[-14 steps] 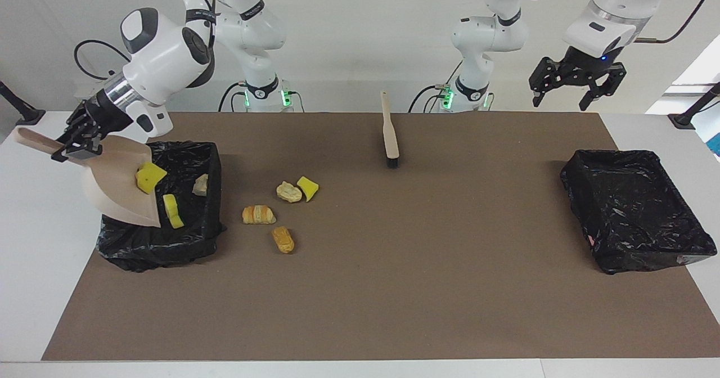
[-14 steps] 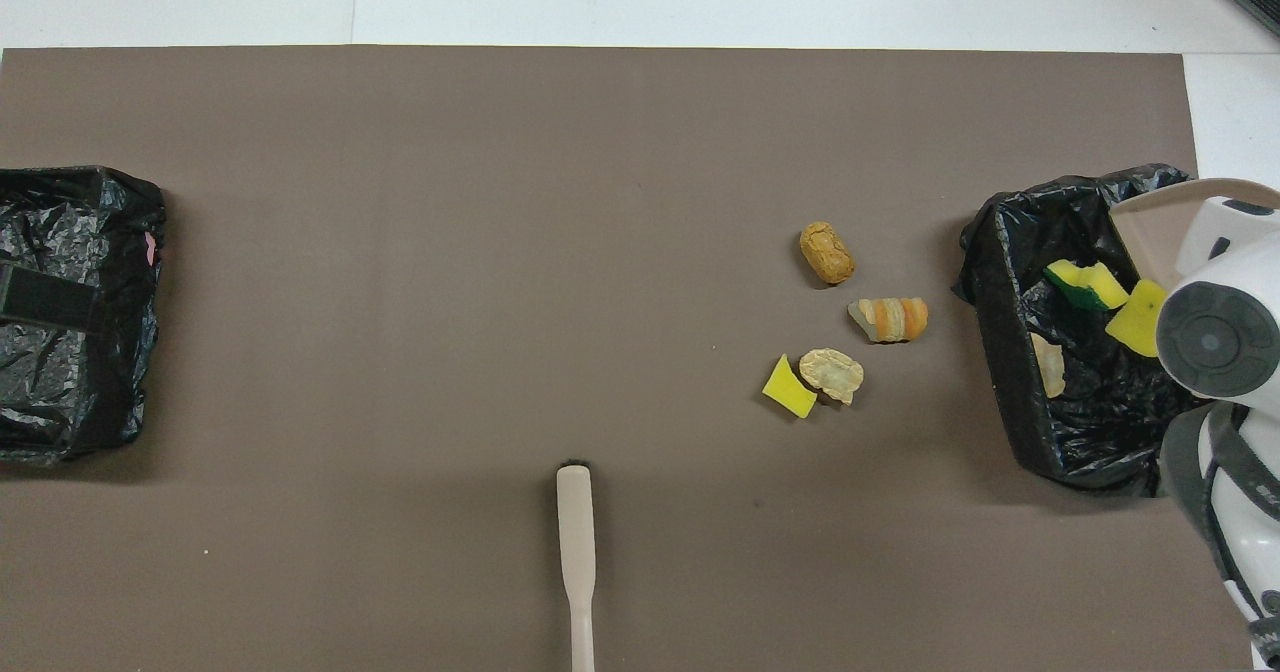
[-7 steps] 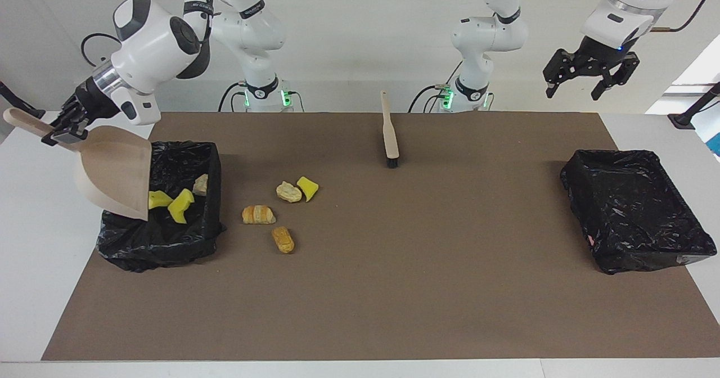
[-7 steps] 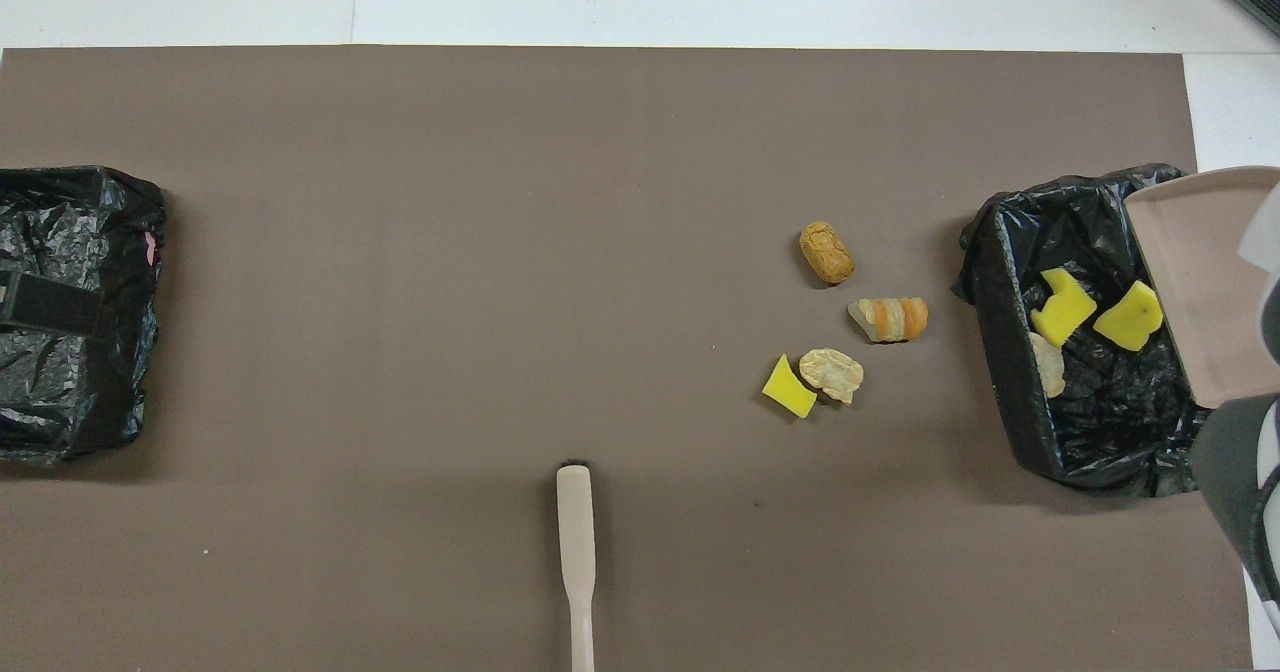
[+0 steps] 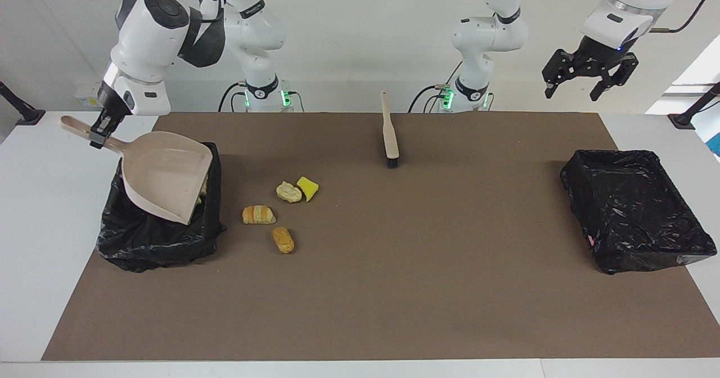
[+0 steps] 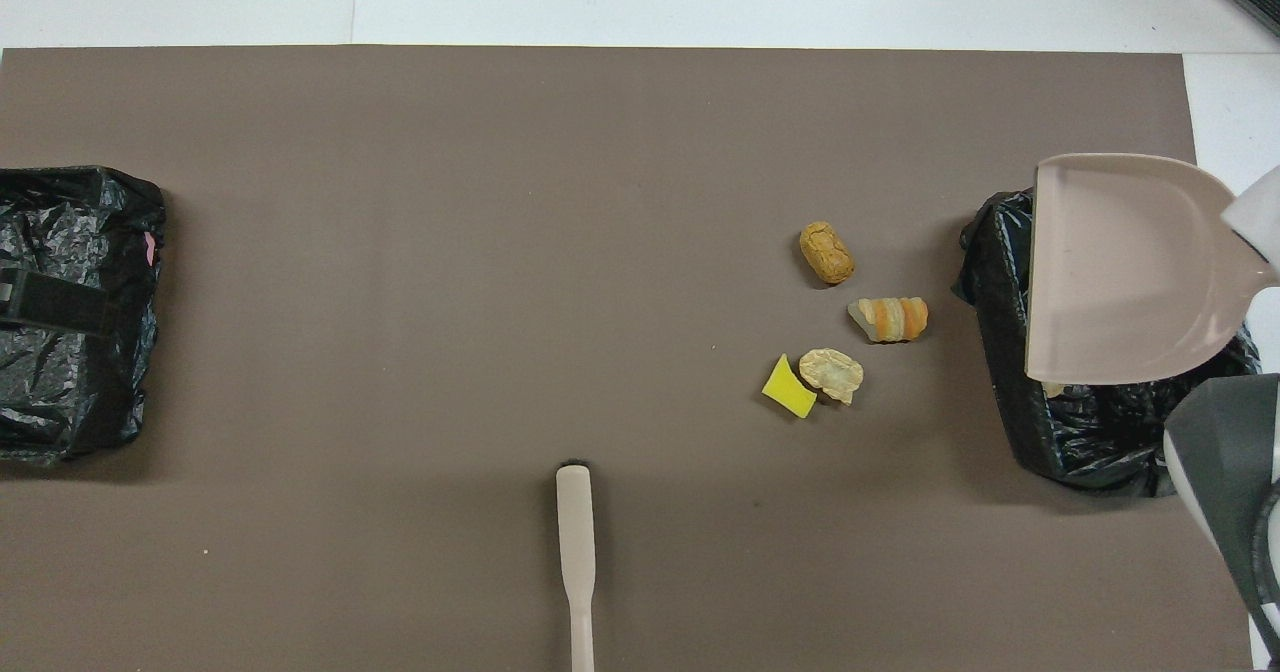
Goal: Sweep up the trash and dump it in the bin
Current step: 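Tip the dustpan with the right gripper to dump pieces into the bin, then bring the empty dustpan back to the table center with the right gripper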
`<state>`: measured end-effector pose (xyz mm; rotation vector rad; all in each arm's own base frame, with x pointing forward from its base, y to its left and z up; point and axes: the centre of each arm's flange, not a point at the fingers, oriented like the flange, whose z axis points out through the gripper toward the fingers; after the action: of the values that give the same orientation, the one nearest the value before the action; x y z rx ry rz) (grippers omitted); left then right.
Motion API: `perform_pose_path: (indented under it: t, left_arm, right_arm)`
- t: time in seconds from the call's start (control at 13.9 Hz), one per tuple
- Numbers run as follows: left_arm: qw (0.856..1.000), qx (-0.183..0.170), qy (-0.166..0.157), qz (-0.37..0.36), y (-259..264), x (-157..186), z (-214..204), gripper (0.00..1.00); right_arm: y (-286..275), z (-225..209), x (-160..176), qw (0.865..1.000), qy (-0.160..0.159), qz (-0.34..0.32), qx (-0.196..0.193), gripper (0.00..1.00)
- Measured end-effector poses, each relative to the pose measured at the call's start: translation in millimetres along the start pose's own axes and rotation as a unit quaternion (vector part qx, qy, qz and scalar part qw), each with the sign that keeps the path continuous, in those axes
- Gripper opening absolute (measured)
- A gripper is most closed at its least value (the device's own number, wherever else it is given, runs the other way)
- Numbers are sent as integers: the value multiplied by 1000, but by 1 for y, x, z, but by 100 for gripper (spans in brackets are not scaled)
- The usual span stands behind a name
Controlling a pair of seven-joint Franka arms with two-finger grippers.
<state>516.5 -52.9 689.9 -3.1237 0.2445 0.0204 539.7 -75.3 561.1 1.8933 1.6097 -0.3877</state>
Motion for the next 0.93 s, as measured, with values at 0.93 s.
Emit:
perform_pose_path:
  t: [0.93]
  left_arm:
    - [1000, 0, 1, 4, 5, 0, -1, 100]
  right_arm:
    - [-37, -56, 161, 870, 118, 434, 203, 31]
